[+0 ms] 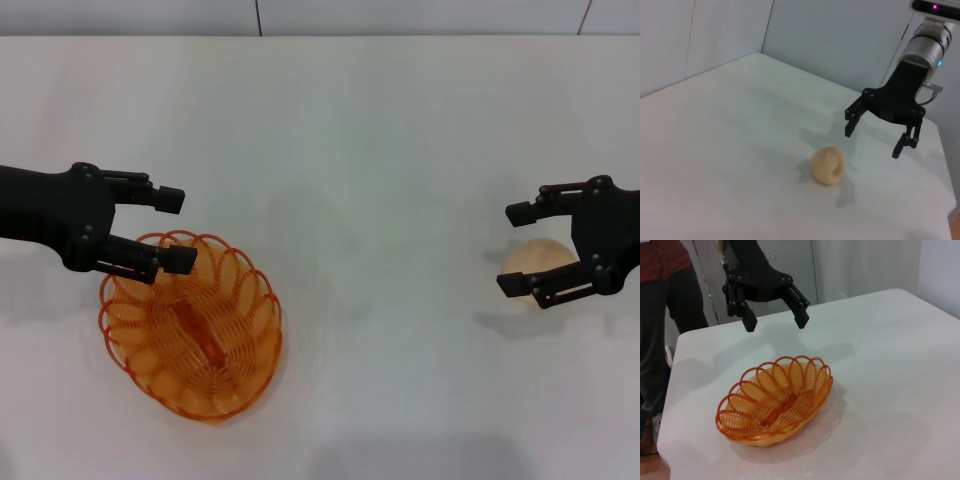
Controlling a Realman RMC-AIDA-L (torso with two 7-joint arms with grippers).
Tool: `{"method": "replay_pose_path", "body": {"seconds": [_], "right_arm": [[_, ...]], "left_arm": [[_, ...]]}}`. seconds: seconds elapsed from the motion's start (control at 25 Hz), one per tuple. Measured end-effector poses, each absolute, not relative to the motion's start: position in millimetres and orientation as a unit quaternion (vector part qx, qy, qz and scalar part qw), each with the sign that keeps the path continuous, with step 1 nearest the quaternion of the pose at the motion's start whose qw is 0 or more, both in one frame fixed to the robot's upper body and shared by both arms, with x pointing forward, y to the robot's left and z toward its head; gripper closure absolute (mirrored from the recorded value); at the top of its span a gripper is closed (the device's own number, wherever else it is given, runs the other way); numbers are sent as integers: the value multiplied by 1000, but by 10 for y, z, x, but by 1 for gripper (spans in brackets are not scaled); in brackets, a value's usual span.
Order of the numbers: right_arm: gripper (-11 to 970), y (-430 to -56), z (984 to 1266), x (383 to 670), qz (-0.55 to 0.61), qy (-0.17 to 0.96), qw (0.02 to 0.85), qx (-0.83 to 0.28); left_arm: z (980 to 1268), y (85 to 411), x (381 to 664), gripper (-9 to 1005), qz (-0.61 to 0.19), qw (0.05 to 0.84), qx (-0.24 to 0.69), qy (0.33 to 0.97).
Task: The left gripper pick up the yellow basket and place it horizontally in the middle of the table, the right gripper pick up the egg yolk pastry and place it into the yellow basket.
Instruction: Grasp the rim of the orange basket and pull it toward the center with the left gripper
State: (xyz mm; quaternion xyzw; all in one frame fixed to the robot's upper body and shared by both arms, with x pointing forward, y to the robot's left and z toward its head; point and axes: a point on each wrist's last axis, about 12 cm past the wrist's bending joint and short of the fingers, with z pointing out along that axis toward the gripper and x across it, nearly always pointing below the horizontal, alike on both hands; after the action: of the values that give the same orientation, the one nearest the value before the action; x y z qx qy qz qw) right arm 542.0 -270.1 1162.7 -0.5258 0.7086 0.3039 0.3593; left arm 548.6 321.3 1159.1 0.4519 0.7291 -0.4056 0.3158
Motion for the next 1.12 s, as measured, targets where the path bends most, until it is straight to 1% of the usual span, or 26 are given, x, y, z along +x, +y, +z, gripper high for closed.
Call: {"method": "replay_pose_path", "body": {"seconds": [0.52,0.68,0.88,1.12], "right_arm": [[102,-2695,11630,5432,302,709,360,-527],[102,-2698,11630,5443,299,710,362,-525],[102,-2699,11630,5448,298,710,365,-523],[102,-2696,11630,5450,297,710,366,-523]], "left_arm": [[11590,3219,5505,111,-401,312,446,737],[11598,3317,5553,112,-377,285,411,780],[11705,3440,5595,114,-322,239,371,838],[11808,3527,5685,115,-253,187,347,883]]}}
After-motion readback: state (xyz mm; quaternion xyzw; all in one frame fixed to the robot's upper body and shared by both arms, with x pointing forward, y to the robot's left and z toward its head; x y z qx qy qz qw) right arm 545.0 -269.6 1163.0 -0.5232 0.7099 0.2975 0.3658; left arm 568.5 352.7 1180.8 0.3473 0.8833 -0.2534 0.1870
